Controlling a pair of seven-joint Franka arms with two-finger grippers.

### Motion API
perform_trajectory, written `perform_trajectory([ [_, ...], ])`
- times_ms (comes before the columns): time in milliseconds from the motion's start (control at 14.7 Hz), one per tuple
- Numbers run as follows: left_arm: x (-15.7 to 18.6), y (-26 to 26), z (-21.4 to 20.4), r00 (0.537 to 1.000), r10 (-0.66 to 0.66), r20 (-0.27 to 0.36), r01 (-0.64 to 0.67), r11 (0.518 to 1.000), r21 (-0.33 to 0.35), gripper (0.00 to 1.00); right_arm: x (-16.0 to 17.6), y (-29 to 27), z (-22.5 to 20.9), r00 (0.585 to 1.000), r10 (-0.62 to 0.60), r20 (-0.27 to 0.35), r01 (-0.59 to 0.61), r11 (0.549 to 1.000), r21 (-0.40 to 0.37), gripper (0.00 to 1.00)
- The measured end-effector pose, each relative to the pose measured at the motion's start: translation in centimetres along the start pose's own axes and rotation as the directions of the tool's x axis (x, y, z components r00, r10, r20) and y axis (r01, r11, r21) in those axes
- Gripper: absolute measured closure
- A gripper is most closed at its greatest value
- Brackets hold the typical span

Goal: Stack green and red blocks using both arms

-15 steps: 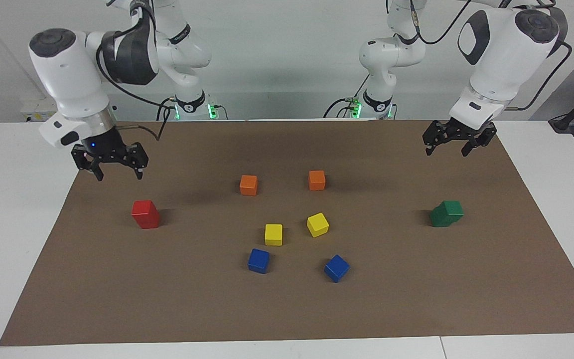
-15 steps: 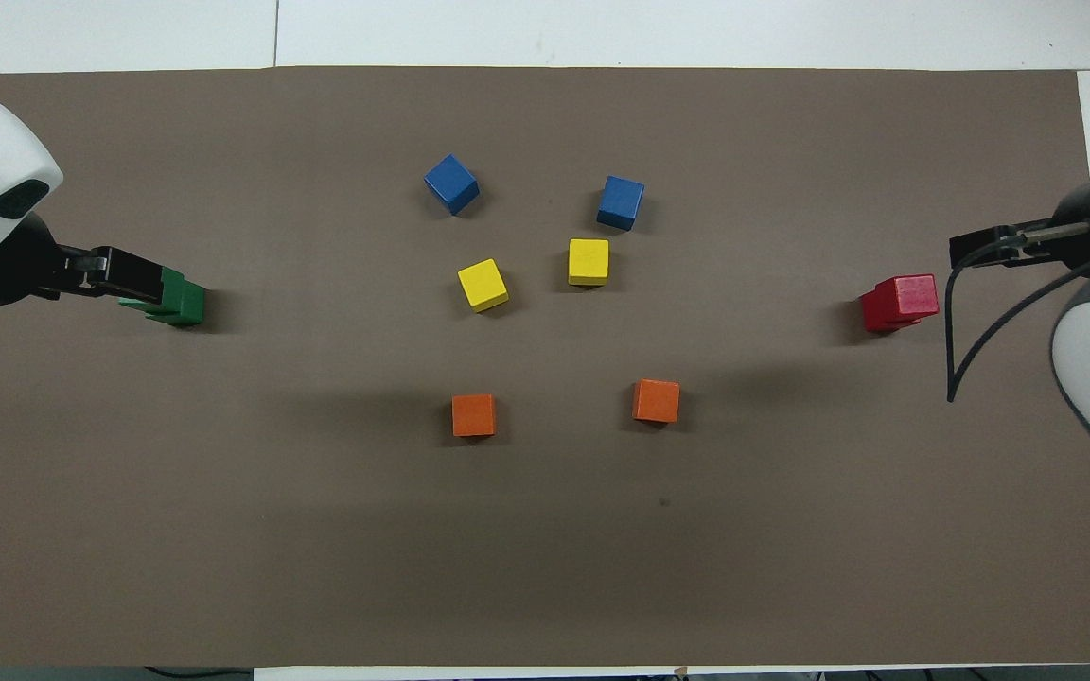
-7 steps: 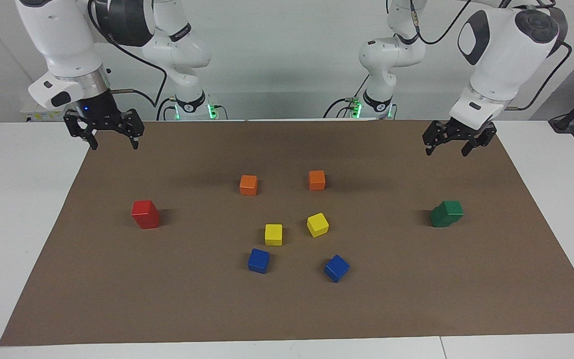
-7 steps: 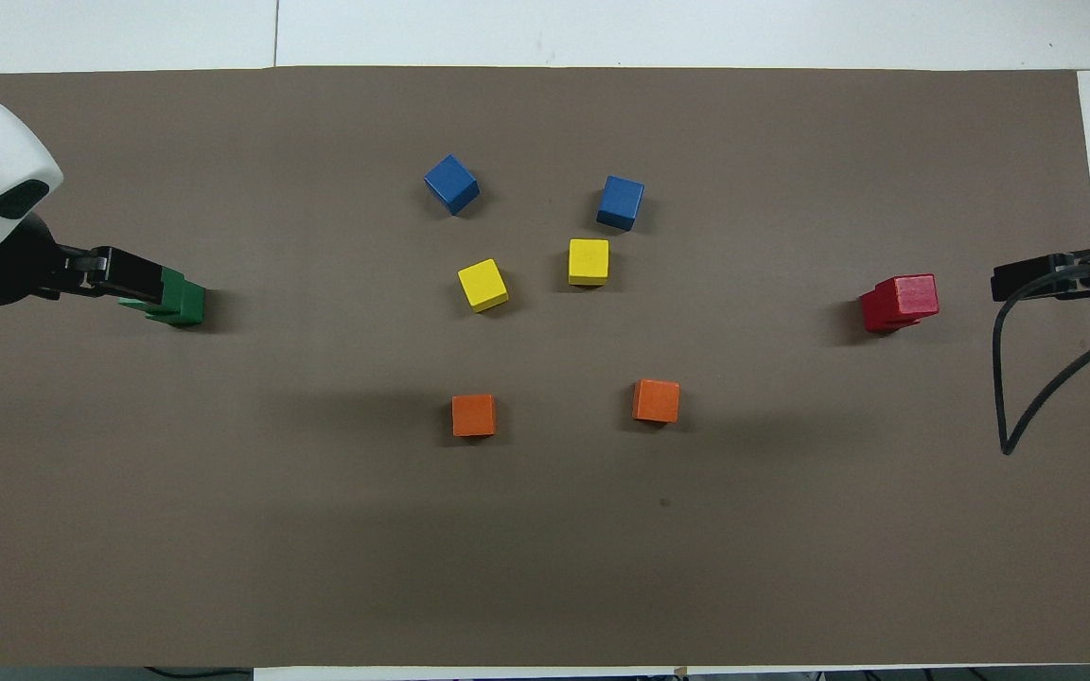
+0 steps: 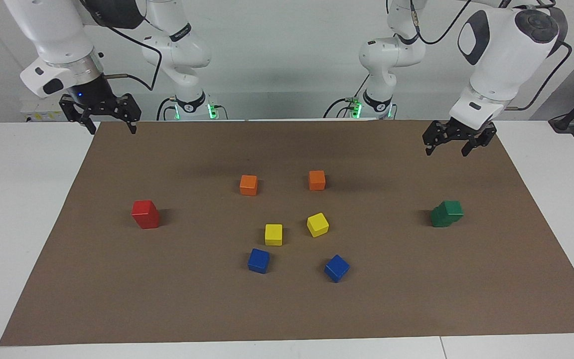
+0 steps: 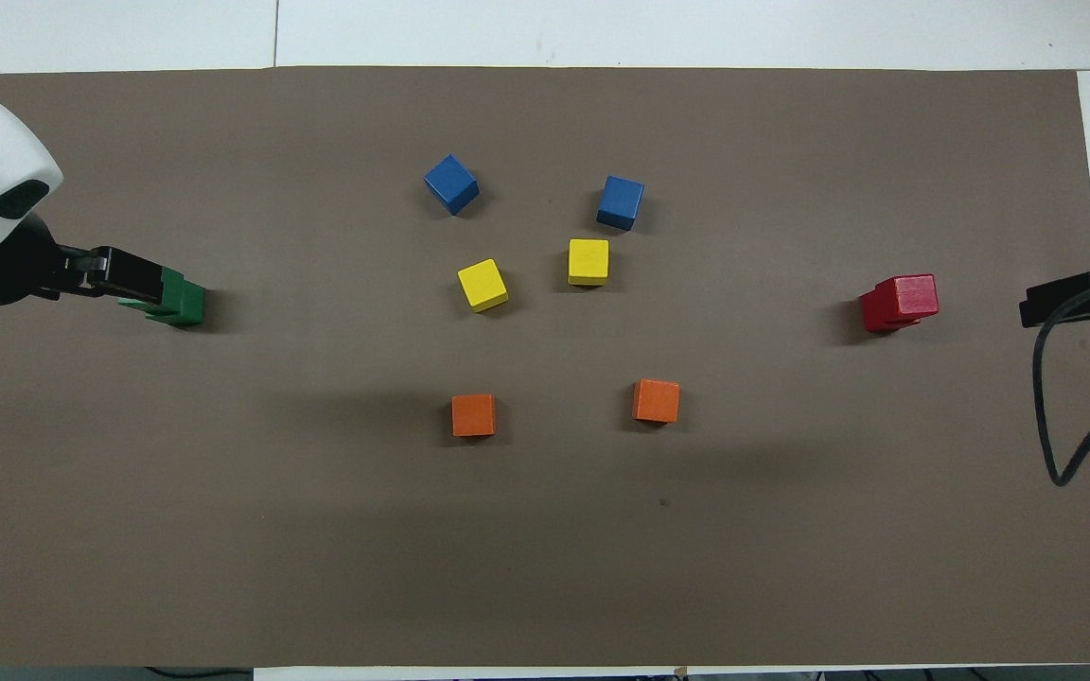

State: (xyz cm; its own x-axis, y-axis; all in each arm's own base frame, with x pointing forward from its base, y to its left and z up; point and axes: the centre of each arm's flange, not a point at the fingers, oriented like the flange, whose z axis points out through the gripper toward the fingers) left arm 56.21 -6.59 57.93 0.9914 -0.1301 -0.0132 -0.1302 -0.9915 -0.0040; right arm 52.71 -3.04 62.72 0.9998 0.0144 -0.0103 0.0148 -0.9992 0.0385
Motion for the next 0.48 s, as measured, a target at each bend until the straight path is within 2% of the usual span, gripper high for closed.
perform_trajectory([
  [477, 0.00, 0.00, 0.00, 1.000, 0.000, 0.000, 0.000, 1.000, 0.000, 0.00, -0.05, 0.34, -0.12, 1.000, 0.005, -0.001, -0.005, 1.000, 0.007, 0.00],
])
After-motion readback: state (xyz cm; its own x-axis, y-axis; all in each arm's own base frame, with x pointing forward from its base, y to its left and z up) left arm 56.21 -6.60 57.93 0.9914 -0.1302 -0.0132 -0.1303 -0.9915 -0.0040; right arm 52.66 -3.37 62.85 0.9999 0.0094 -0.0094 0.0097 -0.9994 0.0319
